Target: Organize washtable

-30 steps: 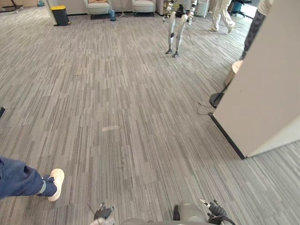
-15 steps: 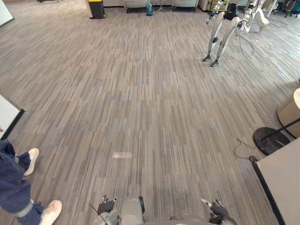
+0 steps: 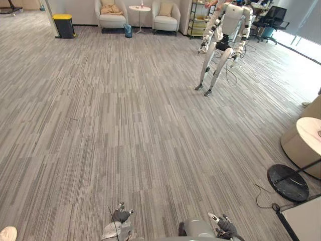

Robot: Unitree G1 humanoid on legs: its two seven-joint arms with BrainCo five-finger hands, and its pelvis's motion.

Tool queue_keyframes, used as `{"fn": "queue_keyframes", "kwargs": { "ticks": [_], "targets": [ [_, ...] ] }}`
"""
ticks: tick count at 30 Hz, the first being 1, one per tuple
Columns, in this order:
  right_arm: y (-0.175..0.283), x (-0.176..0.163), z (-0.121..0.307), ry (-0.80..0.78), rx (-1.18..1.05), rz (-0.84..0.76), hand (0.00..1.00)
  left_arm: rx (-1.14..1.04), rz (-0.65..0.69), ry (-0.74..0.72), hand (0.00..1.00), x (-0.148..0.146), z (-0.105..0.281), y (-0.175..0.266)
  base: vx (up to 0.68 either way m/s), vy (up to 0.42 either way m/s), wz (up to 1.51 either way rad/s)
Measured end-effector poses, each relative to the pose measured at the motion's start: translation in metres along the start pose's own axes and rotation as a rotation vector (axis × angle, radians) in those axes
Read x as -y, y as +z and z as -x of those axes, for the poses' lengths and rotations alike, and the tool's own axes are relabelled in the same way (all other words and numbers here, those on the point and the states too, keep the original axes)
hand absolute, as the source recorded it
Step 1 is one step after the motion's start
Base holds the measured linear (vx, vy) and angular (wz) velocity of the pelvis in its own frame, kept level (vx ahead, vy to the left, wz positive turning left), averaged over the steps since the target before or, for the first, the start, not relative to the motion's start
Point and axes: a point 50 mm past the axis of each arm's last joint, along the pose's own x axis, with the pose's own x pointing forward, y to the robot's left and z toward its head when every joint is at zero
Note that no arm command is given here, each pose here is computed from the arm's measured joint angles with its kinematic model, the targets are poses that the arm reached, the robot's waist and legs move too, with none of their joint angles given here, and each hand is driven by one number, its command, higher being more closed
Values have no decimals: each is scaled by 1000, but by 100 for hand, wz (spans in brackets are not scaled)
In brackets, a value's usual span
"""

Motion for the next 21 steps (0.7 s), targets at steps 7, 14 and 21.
{"fn": "queue_keyframes", "kwargs": {
  "ticks": [7,14,21],
  "targets": [
    [16,0,-3,21,40,108,0,6,260,111,0,-11,8,-12,558,49,25],
    [6,3,-2,-16,0,49,0,-69,355,214,0,-32,17,-39,356,112,-42],
    [-24,9,4,-46,-104,10,0,-110,296,242,0,-50,18,-45,153,158,-38]
  ]
}}
